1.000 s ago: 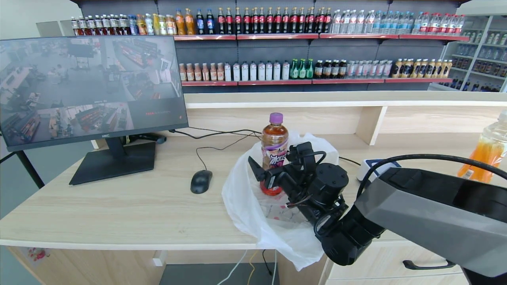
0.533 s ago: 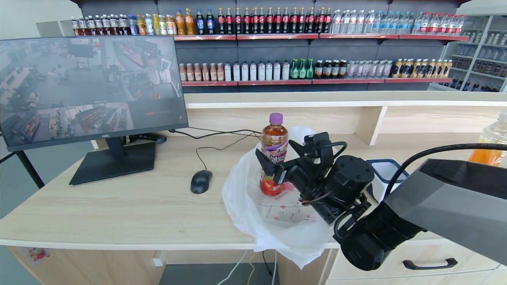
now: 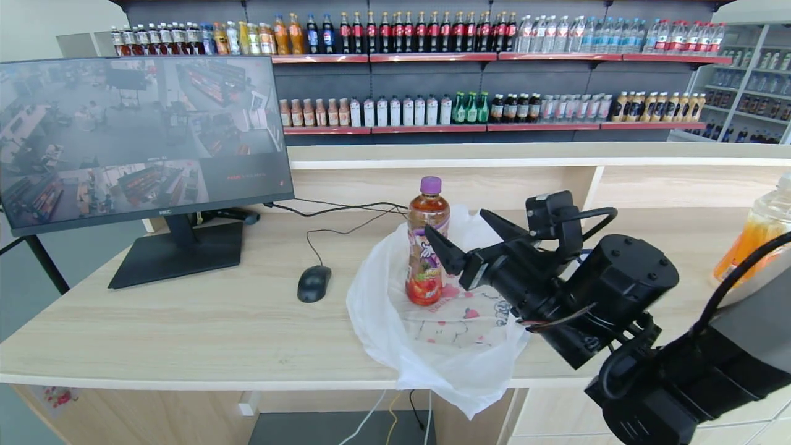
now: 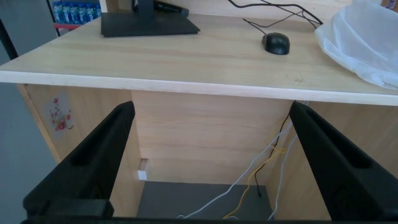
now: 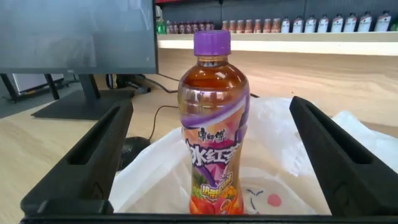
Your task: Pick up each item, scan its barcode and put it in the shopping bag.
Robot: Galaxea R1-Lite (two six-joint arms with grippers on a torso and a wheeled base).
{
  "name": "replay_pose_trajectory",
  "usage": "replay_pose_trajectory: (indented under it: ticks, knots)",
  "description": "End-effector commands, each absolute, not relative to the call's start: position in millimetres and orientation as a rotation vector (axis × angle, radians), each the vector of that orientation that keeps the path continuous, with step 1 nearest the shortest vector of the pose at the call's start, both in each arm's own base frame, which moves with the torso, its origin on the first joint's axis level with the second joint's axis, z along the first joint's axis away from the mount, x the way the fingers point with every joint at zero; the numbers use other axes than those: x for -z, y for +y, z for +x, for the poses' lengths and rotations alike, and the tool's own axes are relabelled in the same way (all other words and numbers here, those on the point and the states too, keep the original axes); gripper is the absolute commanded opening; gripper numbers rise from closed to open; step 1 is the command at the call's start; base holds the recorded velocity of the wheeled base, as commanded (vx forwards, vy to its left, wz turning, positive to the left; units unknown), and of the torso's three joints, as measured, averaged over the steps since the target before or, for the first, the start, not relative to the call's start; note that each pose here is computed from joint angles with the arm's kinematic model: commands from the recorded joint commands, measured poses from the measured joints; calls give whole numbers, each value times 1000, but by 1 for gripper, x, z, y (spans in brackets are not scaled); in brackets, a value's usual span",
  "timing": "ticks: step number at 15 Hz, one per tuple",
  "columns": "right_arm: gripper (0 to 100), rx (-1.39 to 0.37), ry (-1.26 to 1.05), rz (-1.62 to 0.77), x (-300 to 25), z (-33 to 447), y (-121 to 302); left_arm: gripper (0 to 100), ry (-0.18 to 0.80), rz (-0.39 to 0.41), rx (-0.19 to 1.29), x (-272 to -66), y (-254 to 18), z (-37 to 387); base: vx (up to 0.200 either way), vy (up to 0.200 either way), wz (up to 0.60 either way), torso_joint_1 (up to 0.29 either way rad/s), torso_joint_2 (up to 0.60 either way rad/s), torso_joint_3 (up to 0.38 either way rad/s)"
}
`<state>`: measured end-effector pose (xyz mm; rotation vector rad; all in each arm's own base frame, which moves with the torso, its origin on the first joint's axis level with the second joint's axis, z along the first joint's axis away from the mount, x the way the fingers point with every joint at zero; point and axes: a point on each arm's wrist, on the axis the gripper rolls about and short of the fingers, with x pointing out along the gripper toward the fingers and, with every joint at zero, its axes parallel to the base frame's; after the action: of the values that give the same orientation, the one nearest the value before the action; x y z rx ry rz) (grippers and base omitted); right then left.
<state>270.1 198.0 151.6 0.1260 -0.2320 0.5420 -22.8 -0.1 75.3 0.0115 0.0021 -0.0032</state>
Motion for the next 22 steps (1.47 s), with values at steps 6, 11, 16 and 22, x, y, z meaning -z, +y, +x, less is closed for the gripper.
replay_pose_trajectory:
  ticks: [6,11,16,22]
  knots:
    - [100,-559,-224,89,-161,235,179,100,2,9,3,-75,0,-23,-167,0,0,9,4,0]
    - [100,-590,-209,89,-159,225,183,100,1,15,5,-75,0,-23,-120,0,0,-5,0,3]
    - [100,-607,-209,91,-158,225,189,100,3,12,3,-75,0,-23,0,-40,0,0,0,0]
    - [100,-607,-206,89,-157,224,189,100,2,12,3,-75,0,-23,0,-200,0,4,3,0]
